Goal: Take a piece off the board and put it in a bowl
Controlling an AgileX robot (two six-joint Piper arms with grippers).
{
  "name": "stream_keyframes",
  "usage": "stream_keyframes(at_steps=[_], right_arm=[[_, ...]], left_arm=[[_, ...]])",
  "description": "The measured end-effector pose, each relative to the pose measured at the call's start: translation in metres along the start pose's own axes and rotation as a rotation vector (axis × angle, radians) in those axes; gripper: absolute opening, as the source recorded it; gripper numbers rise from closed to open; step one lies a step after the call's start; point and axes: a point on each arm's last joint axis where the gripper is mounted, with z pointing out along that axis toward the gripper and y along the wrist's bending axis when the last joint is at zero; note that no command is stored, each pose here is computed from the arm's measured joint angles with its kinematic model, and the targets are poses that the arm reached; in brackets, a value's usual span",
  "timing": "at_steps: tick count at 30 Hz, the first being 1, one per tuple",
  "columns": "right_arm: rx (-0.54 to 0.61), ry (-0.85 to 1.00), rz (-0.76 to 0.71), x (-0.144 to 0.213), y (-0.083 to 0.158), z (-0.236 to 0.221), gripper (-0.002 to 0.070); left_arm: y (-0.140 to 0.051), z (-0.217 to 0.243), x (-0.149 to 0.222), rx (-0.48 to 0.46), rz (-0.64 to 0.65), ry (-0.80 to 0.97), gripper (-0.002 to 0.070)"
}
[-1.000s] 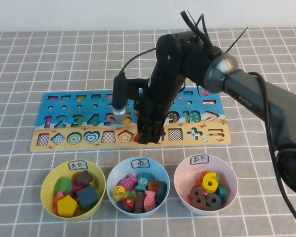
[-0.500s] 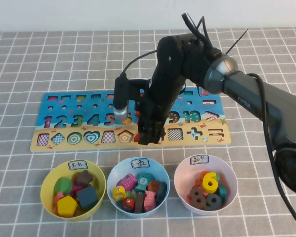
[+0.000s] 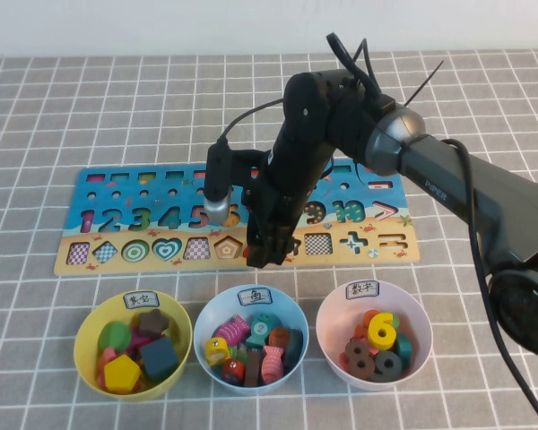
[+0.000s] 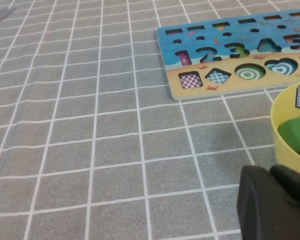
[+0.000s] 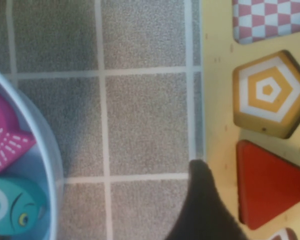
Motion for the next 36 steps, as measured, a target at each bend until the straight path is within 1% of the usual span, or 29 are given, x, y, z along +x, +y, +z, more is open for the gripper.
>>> stream_keyframes(at_steps=[21,27,36], right_arm=[[0.01,-0.01,-0.002,-0.0016,-0.0017,-0.0028,0.0393],[0.026,0.007,0.027,0.004,-0.0064,-0.0042,0.0395],[0.019,0.008,0.032,0.0047,-0.0065,-0.0008,0.0395]], left_arm=[[0.0,0.0,0.0,0.0,0.0,0.0,-0.0001],[0.0,0.0,0.0,0.0,0.0,0.0,0.0],[0.0,0.0,0.0,0.0,0.0,0.0,0.0]])
